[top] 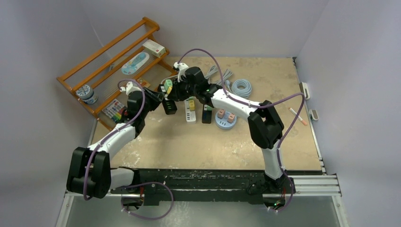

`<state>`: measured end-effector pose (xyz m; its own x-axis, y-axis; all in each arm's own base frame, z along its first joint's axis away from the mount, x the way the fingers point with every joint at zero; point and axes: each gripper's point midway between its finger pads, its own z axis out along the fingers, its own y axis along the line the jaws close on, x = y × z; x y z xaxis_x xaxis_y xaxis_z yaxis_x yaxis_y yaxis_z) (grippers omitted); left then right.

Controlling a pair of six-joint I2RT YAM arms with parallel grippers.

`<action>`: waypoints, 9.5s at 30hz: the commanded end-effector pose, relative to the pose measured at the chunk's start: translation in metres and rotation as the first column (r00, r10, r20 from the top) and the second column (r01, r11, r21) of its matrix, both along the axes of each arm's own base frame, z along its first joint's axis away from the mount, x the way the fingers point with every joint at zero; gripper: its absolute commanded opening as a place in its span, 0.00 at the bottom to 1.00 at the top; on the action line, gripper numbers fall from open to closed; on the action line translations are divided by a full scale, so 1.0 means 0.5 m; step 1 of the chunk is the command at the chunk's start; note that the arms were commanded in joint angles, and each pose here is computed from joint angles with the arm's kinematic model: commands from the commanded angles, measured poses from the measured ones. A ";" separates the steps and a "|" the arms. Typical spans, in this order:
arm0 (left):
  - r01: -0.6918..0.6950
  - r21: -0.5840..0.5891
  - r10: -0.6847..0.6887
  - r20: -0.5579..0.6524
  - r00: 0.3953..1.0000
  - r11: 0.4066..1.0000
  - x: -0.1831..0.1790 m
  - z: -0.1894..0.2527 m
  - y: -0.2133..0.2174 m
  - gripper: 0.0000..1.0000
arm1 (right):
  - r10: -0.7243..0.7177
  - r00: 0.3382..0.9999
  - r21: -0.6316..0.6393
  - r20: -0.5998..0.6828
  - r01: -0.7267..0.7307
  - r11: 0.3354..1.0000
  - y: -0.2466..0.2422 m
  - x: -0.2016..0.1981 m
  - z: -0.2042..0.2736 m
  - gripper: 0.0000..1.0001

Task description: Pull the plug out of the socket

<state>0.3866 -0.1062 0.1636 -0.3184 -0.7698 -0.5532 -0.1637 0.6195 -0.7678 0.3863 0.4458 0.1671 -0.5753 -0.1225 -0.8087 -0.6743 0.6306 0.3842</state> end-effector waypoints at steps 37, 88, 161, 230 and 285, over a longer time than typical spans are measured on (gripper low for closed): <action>-0.021 -0.149 0.028 0.049 0.998 0.989 0.012 -0.017 -0.015 0.00 | 0.204 0.964 0.281 0.168 -0.245 0.928 0.003 -0.075 0.188 0.00; -0.029 0.049 0.032 -0.064 0.997 0.998 0.014 -0.042 0.013 0.00 | -0.693 0.461 0.199 -0.555 0.882 0.427 -1.017 0.157 -0.190 0.75; 0.235 0.054 -0.233 -0.039 0.972 0.971 -0.039 0.002 -0.057 0.53 | 0.147 0.989 0.348 -0.023 -0.130 0.929 0.015 0.077 0.153 0.00; 0.064 0.069 -0.057 -0.099 0.993 0.996 -0.018 -0.058 -0.015 0.00 | -0.039 0.984 0.041 0.175 0.032 0.999 -0.116 0.029 0.208 0.00; 0.008 0.075 0.007 -0.191 0.982 0.997 -0.007 -0.114 0.000 0.00 | -0.458 0.638 0.308 -0.620 0.734 0.606 -0.751 -0.128 -0.136 0.00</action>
<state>0.3673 -0.0994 0.0869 -0.4673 -0.7034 -0.5357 -0.3532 0.7039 -0.6163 0.3301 0.0675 0.1009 -0.6579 0.6922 -0.2966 0.1130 0.4801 0.8699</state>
